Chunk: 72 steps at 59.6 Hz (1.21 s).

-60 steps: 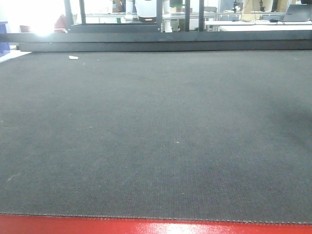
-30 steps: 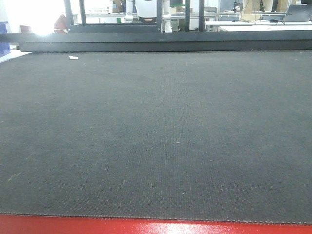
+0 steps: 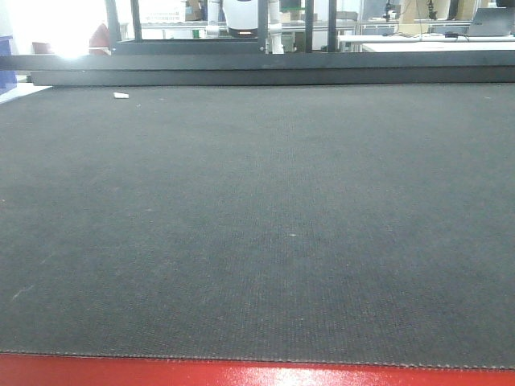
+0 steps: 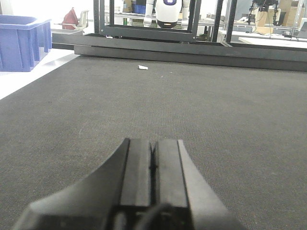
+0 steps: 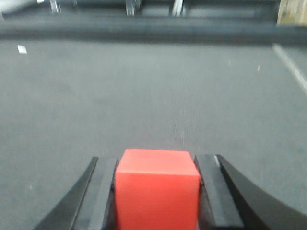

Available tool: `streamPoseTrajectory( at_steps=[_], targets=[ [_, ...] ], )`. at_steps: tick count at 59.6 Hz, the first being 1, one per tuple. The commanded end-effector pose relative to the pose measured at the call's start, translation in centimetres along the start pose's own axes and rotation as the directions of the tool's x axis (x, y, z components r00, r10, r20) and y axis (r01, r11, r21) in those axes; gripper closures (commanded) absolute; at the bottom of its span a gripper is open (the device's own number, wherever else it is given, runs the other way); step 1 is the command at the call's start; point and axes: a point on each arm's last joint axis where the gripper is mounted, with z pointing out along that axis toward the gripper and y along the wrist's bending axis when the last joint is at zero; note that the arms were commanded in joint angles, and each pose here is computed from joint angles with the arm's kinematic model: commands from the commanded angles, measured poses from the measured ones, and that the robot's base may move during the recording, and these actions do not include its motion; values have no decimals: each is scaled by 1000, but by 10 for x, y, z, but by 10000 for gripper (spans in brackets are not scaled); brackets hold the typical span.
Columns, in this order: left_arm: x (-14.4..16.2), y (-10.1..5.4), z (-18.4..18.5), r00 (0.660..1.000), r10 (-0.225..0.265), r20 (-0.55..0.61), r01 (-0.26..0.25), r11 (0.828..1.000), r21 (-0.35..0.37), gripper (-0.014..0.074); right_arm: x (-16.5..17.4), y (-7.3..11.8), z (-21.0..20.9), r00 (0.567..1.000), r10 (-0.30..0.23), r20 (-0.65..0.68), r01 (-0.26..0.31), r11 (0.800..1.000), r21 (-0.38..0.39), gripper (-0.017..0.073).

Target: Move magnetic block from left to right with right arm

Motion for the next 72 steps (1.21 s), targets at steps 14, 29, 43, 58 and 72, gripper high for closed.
streamPoseTrajectory(
  at_steps=[14, 29, 43, 58, 72],
  targets=[
    [-6, 0, -1, 996, -7, 94, 7, 1000, 7, 710, -16, 1, -9, 990, -14, 141, 15, 1000, -8, 362],
    [-6, 0, -1, 996, -7, 94, 7, 1000, 7, 710, -16, 1, -9, 990, -14, 141, 15, 1000, -8, 362],
    [-6, 0, -1, 996, -7, 94, 7, 1000, 7, 710, -16, 1, -9, 990, -14, 141, 15, 1000, -8, 362],
    [-6, 0, -1, 996, -7, 94, 7, 1000, 7, 709, -16, 1, -9, 990, -14, 141, 15, 1000, -8, 362],
    [-6, 0, -1, 996, -7, 94, 7, 1000, 7, 710, -14, 1, -8, 991, -15, 134, 16, 1000, -7, 362]
  ],
)
